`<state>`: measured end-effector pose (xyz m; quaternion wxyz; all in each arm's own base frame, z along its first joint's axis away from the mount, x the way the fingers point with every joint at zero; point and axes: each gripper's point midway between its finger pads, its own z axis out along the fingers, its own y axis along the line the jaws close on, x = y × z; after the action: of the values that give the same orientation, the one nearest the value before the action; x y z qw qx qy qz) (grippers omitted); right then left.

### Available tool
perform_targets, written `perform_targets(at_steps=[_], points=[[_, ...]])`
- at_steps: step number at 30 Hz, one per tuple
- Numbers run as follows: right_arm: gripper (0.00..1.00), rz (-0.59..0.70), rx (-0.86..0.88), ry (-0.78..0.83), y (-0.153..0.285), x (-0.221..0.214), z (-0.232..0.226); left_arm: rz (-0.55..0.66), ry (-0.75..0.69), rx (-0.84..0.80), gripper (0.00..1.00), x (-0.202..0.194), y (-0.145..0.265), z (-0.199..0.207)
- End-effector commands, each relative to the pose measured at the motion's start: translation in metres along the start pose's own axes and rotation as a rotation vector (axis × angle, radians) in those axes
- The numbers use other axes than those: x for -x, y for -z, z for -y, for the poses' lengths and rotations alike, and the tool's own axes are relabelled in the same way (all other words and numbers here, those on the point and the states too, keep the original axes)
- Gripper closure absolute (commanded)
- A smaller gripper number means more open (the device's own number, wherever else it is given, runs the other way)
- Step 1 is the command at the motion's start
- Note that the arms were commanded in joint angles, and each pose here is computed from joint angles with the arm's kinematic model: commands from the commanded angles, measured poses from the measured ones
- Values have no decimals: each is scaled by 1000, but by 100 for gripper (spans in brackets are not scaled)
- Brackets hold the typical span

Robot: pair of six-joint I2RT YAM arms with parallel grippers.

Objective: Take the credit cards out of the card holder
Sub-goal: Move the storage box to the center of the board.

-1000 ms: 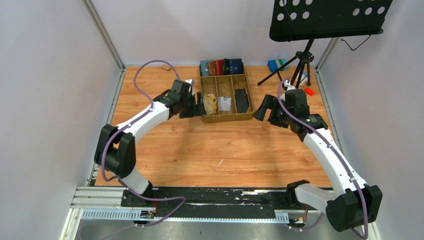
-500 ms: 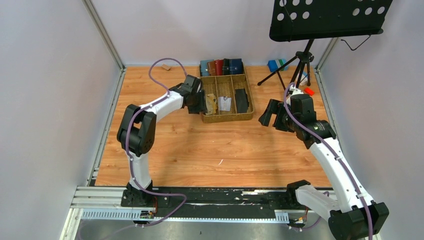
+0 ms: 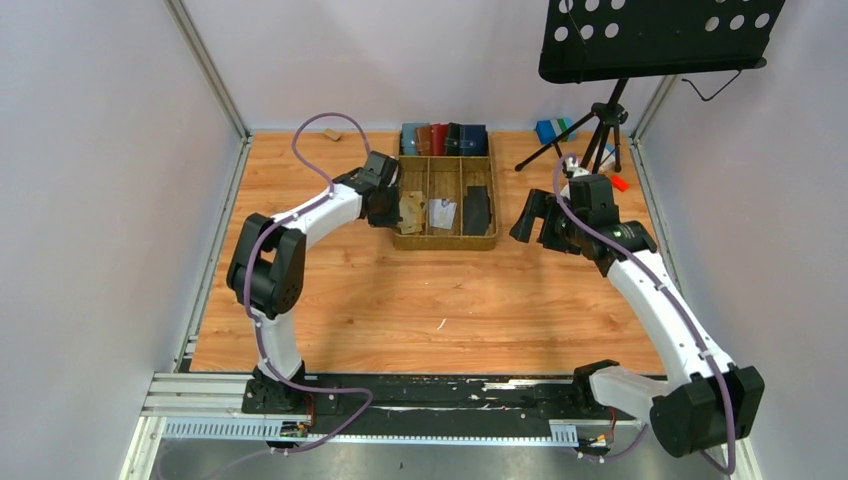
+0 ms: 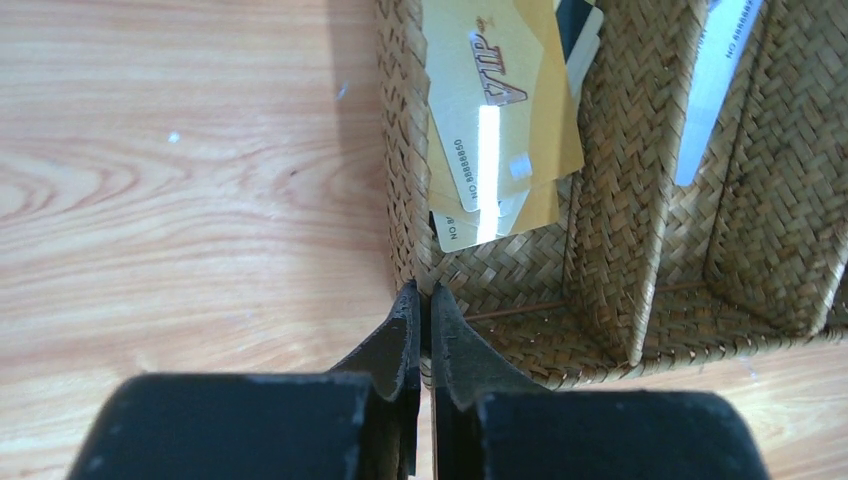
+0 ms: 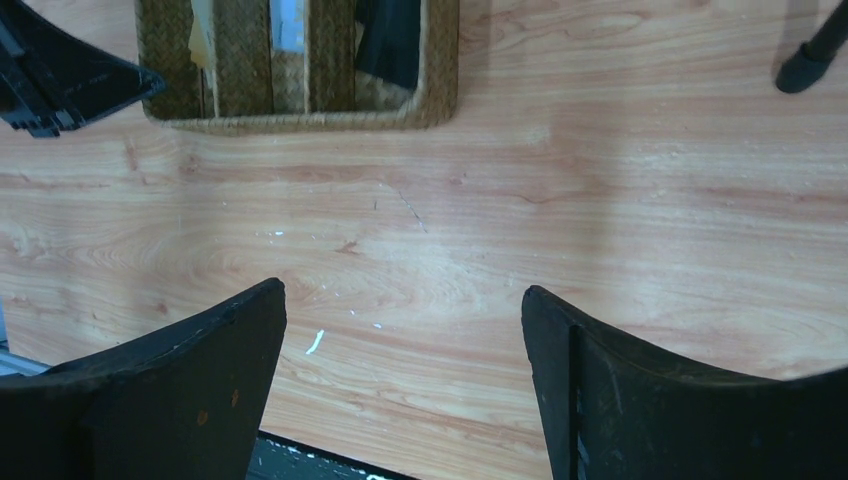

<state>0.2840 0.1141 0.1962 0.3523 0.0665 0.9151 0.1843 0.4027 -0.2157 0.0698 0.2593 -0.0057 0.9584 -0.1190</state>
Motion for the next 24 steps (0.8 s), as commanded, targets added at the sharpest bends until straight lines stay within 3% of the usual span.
perform_targets(at_steps=[1, 13, 18, 24], points=[[13, 78, 101, 18, -6, 43, -32, -1, -49, 36, 100, -9, 32, -14], [13, 126, 224, 80, -64, 96, -67, -33, -76, -99, 100, -56, 74, -13], [6, 69, 269, 180, -99, 111, -78, -51, -80, -103, 100, -76, 89, -21], [0, 18, 288, 188, -143, 121, -85, -48, -94, -92, 100, -92, 106, -32]])
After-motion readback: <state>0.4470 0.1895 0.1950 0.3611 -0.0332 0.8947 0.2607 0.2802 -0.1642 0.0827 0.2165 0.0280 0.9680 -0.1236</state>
